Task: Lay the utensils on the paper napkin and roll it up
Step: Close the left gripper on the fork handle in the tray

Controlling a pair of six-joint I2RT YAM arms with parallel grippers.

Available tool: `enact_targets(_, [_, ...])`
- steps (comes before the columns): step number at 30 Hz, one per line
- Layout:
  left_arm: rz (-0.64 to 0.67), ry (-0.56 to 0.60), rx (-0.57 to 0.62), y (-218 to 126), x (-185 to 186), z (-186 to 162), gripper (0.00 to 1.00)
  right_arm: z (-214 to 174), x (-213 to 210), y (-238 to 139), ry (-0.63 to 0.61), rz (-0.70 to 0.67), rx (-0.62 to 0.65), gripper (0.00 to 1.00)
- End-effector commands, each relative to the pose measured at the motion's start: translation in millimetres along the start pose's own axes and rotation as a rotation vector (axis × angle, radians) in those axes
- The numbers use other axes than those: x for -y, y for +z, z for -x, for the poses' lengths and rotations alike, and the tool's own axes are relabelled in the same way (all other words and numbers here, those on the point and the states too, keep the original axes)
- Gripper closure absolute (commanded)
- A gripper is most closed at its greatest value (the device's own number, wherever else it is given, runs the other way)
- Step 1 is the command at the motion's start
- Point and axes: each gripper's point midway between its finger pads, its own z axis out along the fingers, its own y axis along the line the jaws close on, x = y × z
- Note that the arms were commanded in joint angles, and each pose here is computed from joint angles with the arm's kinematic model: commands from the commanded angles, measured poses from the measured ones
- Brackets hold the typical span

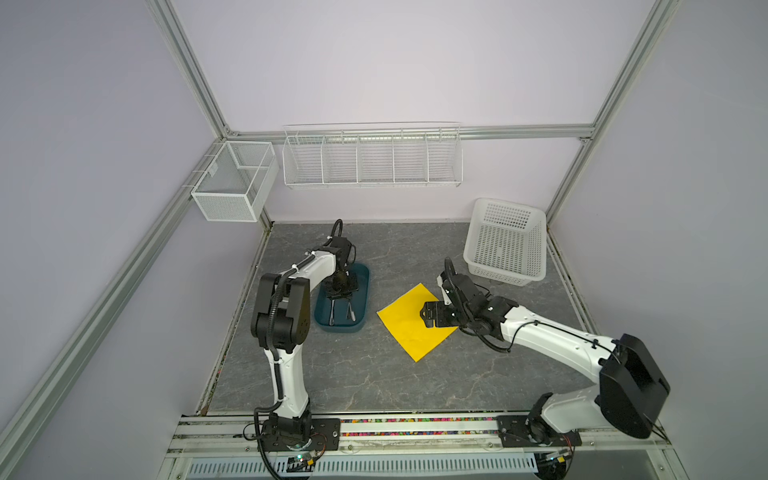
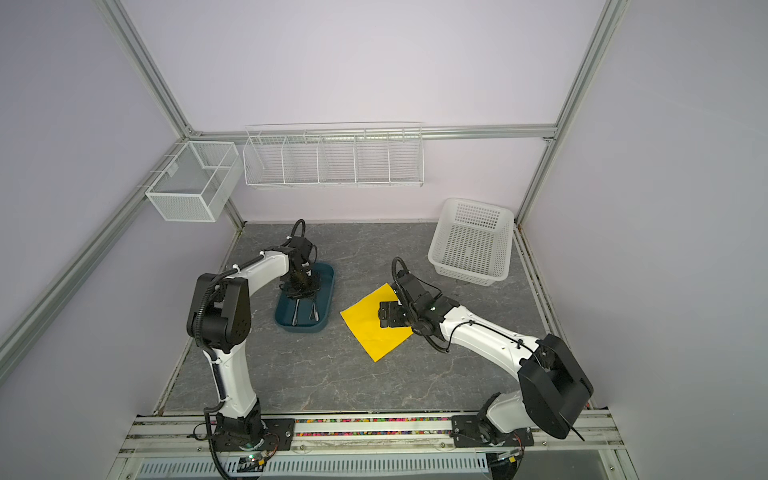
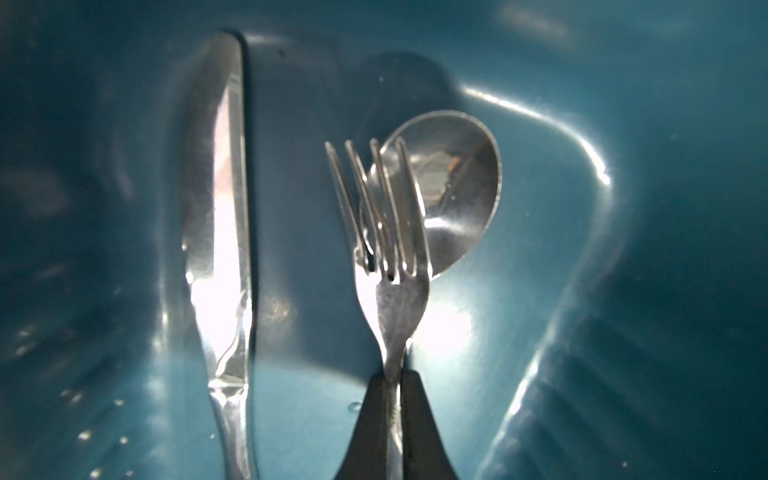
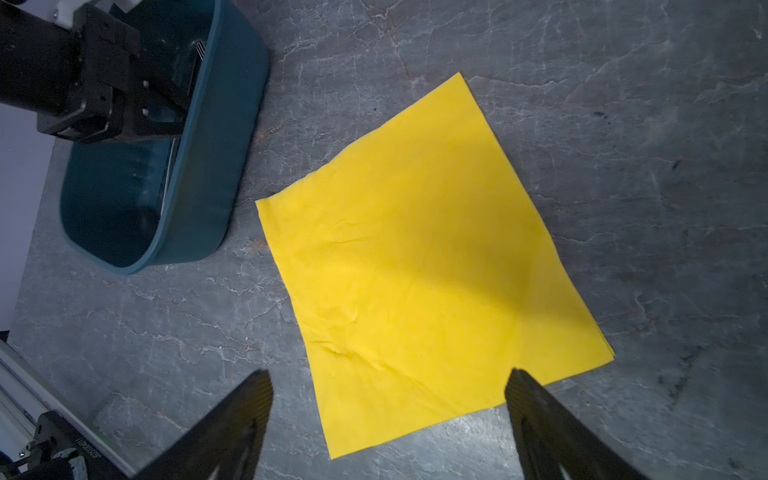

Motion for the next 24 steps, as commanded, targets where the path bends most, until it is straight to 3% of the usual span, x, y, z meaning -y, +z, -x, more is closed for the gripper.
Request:
enact_targets(1, [0.033, 0.004, -0.026, 7.8, -6.5, -4.2, 0.9, 1.6, 0.4, -2.4, 0.004, -0.012, 0.006, 0.09])
enact_targets(6, [0.036, 0.004, -0.023, 5.4, -6.8, -3.4, 0.86, 1.7, 0.2, -0.4, 0.002, -0.015, 0.0, 0.09])
enact_targets(19, [0.031, 0.01, 0.012, -12.9, -5.9, -2.1, 0.91, 3.0, 1.8, -0.2, -0.001, -0.031, -0.005, 0.09])
enact_targets(24, [0.043, 0.008, 0.02, -15.6, -9.1, -2.3, 0.87, 2.1, 2.4, 0.3, 0.0, -0.034, -0.008, 0.09])
